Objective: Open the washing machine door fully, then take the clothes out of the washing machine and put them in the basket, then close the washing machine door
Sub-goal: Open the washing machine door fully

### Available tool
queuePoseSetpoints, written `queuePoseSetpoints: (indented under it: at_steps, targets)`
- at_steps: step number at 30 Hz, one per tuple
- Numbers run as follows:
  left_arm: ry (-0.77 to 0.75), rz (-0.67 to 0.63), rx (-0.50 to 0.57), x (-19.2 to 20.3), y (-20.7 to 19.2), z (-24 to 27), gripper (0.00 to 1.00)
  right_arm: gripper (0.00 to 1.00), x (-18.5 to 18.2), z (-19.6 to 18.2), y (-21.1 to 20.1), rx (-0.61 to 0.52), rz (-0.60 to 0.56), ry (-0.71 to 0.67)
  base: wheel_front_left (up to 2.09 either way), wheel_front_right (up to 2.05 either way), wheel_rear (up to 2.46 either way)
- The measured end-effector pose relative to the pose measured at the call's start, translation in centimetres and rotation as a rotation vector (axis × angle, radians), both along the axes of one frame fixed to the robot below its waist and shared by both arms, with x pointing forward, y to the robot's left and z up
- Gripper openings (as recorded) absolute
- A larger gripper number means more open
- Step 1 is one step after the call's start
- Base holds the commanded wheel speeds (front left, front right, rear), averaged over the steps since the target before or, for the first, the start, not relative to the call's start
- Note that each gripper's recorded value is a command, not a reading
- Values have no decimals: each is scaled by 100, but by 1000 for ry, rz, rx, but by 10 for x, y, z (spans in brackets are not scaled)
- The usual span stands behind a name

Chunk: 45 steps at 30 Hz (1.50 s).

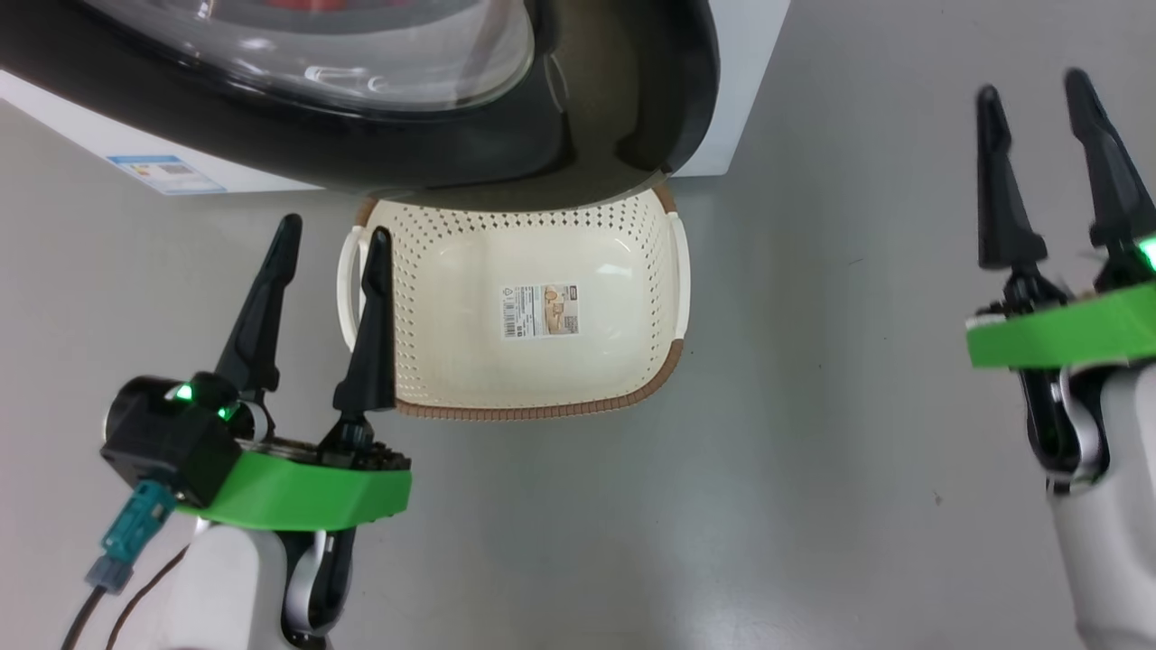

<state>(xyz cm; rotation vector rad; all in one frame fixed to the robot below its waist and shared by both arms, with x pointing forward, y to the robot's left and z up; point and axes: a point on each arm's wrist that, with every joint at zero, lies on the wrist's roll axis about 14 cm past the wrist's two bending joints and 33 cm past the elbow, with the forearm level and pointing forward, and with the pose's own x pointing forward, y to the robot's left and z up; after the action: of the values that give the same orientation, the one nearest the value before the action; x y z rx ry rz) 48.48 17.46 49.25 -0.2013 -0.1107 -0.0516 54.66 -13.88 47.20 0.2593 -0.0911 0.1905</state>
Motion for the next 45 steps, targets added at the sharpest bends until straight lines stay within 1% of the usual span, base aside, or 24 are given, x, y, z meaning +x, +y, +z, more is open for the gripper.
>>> queuePoseSetpoints:
  at_steps: [4,12,32,33,34,35,36,37,39,41,42,44,45]
  targets:
    - [-8,-1,-1,0,-1,3,100,100,-17,5,-3,-7,-34,-18,0,0,0]
    - [-3,-5,-6,-4,-3,2,100,100,-43,2,6,-35,-12,-7,0,0,0]
    - [2,1,-5,-3,1,-1,100,100,-45,-3,16,-45,21,1,0,0,0]
    - [2,1,-5,-3,1,-1,100,81,-45,-3,16,-50,22,0,0,0,0]
    - [2,1,-5,-3,1,-1,100,81,-45,-3,16,-50,22,0,0,0,0]
    - [3,2,-4,-3,1,-2,100,41,-45,-3,17,-52,25,-1,0,0,0]
    - [4,2,-4,-3,2,-2,100,9,-45,-3,18,-54,31,0,0,0,0]
    - [4,3,-4,-3,2,-2,100,0,-45,-4,20,-53,39,0,0,0,0]
    - [5,4,0,-3,2,-2,100,0,-46,-4,26,-26,54,6,0,0,0]
    - [6,5,4,-3,3,-3,100,0,-45,-7,28,47,55,27,0,0,0]
    - [7,6,4,-2,3,-4,100,0,-44,-10,29,104,53,45,0,0,0]
    - [10,6,4,-2,3,-5,100,0,-38,-17,31,271,40,92,0,0,0]
    - [11,6,4,-2,3,-6,100,0,-34,-18,35,337,43,108,0,0,0]
